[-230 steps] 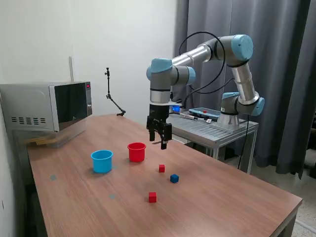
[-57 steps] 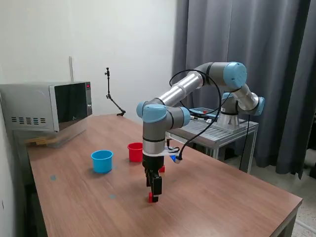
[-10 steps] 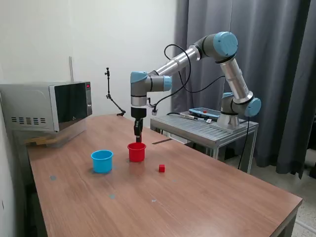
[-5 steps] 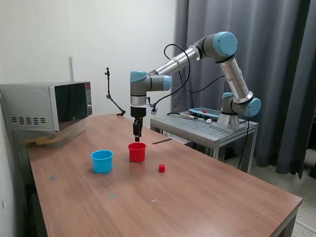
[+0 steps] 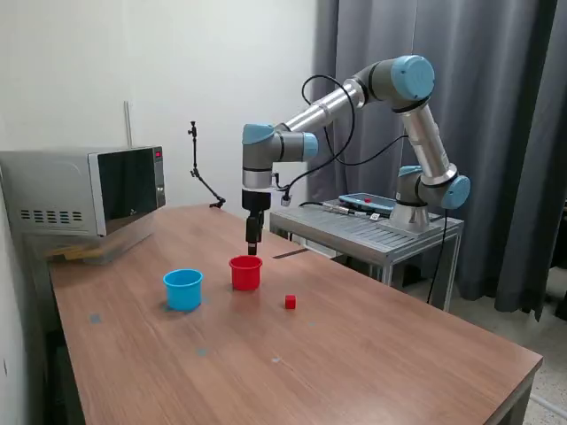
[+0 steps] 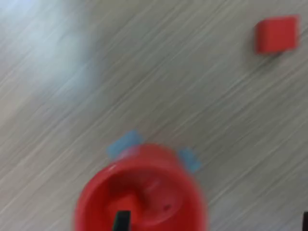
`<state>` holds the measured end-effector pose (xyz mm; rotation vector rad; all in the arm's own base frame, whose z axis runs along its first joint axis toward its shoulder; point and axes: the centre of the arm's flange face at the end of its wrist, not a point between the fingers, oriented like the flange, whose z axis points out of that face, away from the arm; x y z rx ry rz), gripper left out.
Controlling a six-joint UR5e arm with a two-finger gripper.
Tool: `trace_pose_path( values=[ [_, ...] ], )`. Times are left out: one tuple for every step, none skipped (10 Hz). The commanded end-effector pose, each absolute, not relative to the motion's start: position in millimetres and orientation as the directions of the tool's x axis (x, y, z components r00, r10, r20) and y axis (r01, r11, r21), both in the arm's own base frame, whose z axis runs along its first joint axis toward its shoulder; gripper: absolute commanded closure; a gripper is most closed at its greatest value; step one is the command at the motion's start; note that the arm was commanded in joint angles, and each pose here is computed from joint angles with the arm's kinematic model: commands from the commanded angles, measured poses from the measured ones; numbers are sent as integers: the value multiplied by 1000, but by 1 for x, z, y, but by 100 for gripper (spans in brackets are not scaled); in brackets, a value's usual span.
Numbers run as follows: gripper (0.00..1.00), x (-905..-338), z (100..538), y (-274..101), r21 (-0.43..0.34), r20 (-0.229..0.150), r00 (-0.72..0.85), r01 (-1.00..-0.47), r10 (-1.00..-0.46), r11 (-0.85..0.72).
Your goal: Place red objects in the red bin, and blue objects in the blue bin.
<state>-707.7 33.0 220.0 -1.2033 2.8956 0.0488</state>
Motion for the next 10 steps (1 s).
trace_pose_path(
  values=[
    [0,-708,225,-37,36,-10,-687,-727,-727,686],
    [0,-706,224,-56,34,-10,-701,-713,-713,700],
    [0,-702,222,-76,30,-12,-734,-680,-679,733],
    [0,-697,218,-95,26,-19,-749,-662,-662,749],
    [0,-694,215,-104,22,-26,-777,-629,-628,777],
    [0,-688,209,-113,24,-43,-795,-606,-605,795],
    [0,-685,206,-116,20,-49,-794,-607,-606,794],
    [0,-680,200,-116,10,-61,-792,-609,-607,793],
    [0,-673,197,-117,0,-67,-783,-620,-618,785],
    [0,-664,187,-117,-23,-84,-730,-679,-678,734]
  ],
)
